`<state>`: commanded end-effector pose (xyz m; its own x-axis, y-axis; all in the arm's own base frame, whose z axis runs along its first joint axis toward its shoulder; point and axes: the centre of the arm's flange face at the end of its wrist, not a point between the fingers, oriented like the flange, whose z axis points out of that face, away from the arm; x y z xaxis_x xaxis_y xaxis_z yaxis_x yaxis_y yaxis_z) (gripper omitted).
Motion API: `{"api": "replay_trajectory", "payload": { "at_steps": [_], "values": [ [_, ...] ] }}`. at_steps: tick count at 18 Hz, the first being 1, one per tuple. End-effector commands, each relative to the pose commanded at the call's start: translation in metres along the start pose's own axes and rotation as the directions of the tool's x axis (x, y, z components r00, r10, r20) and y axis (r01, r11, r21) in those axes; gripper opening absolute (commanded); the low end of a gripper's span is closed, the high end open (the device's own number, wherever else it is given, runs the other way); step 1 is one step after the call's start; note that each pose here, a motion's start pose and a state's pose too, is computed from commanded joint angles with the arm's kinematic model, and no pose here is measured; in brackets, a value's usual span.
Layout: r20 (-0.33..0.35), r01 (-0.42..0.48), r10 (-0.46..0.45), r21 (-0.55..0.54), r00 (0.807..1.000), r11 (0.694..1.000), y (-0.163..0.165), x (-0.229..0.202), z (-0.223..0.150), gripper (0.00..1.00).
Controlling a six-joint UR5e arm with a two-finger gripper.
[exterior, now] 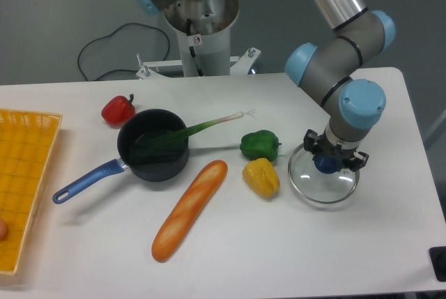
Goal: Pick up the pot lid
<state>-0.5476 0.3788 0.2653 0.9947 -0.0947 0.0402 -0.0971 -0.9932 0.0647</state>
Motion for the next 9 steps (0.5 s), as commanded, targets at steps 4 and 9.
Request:
{"api": "replay_trajectory", "payload": {
  "at_steps": [4,9],
  "values": [
    [0.018,-0.097,0.097,0.005,0.995,0.995,-0.002,0.007,-0.028,0.44],
    [0.026,-0.162,0.162,0.003,0.986,0.987,-0.015,0.021,-0.055,0.44]
  ]
}}
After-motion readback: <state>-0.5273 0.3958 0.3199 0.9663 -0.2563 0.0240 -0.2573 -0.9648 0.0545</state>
